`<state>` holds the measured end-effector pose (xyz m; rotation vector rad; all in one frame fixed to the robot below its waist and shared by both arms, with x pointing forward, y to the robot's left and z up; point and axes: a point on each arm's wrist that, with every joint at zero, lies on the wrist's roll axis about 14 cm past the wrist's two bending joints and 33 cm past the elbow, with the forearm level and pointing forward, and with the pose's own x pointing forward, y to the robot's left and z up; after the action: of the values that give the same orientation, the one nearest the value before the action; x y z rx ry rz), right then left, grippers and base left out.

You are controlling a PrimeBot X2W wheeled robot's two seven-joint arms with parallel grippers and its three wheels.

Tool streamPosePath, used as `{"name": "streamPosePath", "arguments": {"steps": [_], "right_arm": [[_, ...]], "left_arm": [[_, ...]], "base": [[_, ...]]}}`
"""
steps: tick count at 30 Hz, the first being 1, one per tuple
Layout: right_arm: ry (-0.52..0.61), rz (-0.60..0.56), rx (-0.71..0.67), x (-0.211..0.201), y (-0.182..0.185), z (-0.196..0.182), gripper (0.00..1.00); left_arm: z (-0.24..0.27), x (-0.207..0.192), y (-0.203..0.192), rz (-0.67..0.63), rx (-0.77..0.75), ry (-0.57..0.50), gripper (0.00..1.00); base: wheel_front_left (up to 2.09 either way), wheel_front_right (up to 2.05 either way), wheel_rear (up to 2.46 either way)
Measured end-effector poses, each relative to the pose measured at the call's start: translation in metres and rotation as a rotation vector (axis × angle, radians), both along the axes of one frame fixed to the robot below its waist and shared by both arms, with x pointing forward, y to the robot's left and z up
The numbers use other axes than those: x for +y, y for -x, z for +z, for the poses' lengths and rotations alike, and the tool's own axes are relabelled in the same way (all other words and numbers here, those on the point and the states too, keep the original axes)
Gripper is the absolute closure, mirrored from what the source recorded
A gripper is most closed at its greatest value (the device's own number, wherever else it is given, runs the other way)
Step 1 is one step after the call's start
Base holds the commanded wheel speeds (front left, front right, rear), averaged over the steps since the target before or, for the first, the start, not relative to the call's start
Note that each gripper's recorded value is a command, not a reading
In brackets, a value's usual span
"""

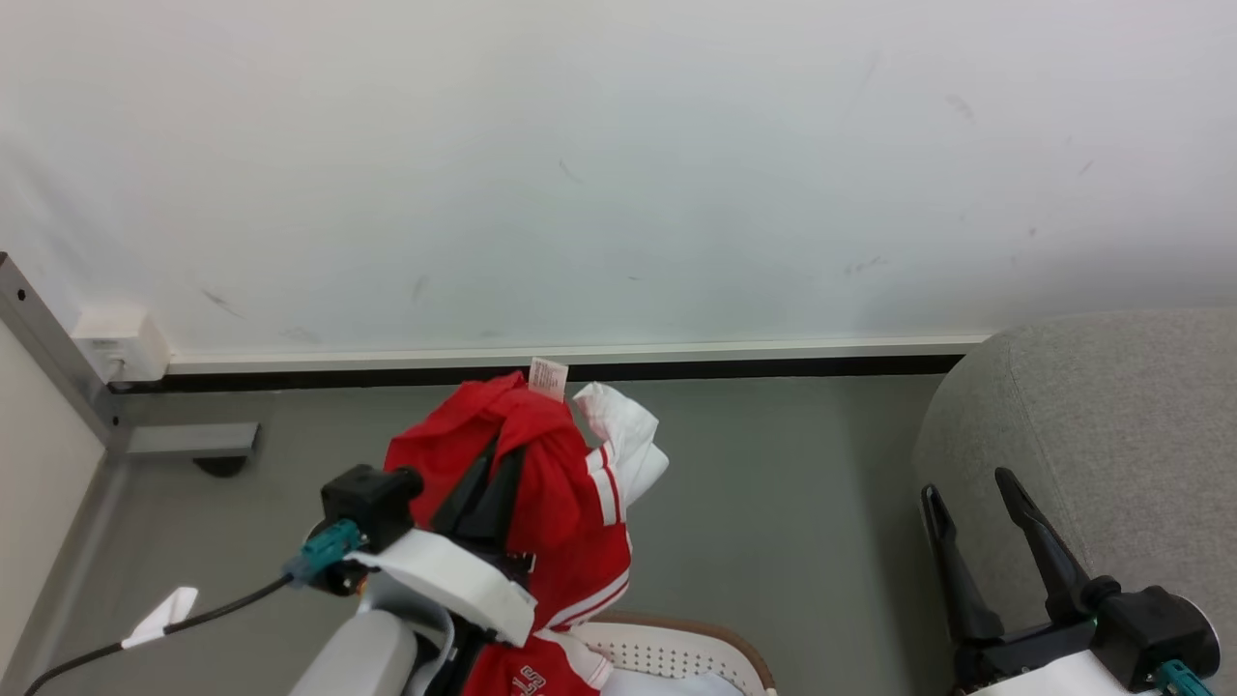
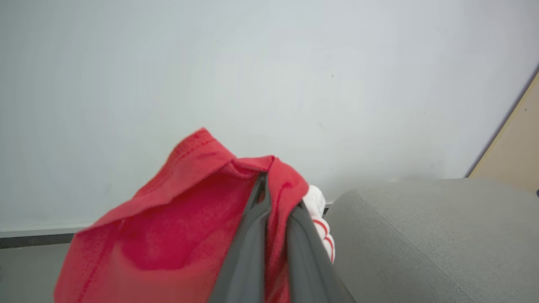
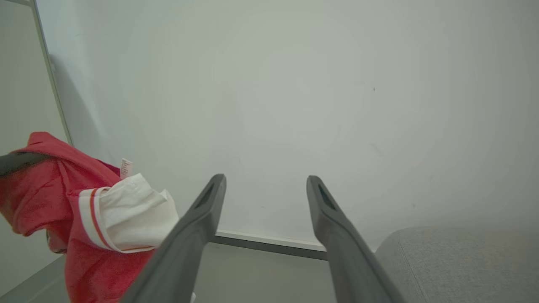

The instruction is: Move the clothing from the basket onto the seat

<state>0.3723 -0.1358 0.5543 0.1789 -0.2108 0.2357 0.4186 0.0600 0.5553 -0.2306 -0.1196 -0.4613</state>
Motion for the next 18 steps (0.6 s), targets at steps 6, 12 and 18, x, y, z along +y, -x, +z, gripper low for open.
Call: {"name": "streamPosePath", "arguments": {"steps": [6, 12, 18], "right_arm": [[-0.007, 0.009, 0.013, 0.004, 0.005, -0.005, 0.00], [-0.010, 0.019, 0.014, 0.008, 0.007, -0.005, 0.00], [0.000, 0.031, 0.018, 0.009, 0.009, -0.006, 0.00]], "left_arm": [[0.057, -0.004, -0.002, -0.008, -0.147, 0.044, 1.00], [0.083, -0.003, -0.003, -0.004, -0.200, 0.057, 1.00], [0.084, -0.008, -0.001, -0.016, -0.194, 0.060, 1.00]], "base": [[0.00, 0.00, 0.00], [0.00, 0.00, 0.00], [0.00, 0.00, 0.00]]}}
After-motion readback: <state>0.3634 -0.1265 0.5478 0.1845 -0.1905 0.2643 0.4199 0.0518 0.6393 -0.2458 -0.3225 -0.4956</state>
